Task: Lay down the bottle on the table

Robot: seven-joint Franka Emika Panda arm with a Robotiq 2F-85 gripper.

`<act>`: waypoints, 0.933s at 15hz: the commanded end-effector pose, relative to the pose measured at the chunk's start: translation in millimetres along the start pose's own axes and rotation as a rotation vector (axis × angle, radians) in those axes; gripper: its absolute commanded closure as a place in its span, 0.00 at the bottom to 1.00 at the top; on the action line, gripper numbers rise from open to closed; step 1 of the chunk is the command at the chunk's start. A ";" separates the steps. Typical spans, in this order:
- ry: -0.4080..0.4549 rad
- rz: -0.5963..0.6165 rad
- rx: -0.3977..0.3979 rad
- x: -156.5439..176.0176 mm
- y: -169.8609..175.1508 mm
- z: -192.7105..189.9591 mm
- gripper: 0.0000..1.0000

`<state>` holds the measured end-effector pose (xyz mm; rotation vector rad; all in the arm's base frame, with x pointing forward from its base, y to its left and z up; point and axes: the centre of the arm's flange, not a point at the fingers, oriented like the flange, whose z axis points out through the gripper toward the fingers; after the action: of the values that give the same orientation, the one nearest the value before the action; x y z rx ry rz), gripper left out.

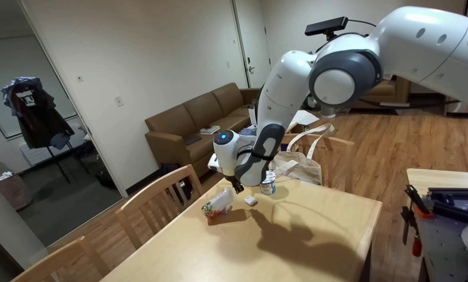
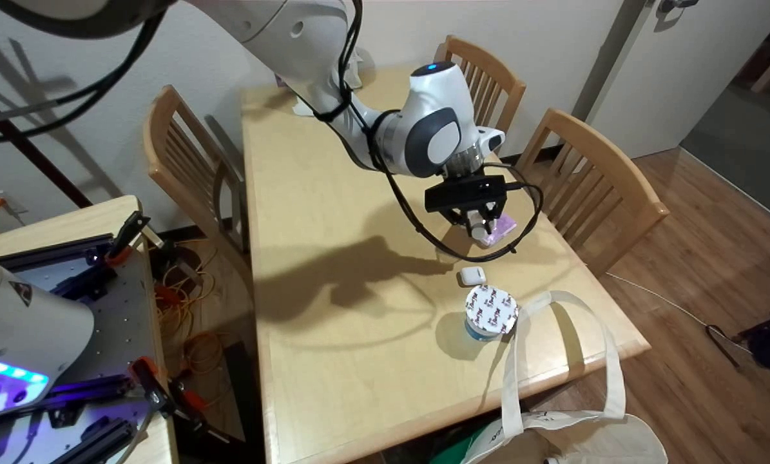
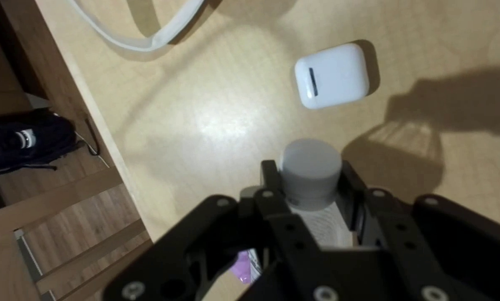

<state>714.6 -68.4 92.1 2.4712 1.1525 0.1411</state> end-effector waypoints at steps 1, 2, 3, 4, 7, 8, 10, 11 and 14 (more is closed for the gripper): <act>0.030 0.017 -0.056 -7.8 -1.9 -6.2 0.88; 0.047 0.041 -0.044 -12.8 -4.6 -13.2 0.88; 0.056 0.074 -0.039 -16.0 -7.5 -18.0 0.88; 0.065 0.110 -0.031 -18.9 -12.0 -21.8 0.88; 0.121 0.086 -0.011 -25.5 -26.4 -29.3 0.88; 0.146 0.079 -0.009 -27.7 -33.6 -35.6 0.88; 0.178 0.081 -0.026 -29.7 -45.9 -43.7 0.88; 0.185 0.089 -0.035 -29.9 -49.6 -43.4 0.88; 0.181 0.020 -0.023 -33.7 -57.5 -32.7 0.88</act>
<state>665.2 -51.4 99.7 2.5245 1.1226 0.4014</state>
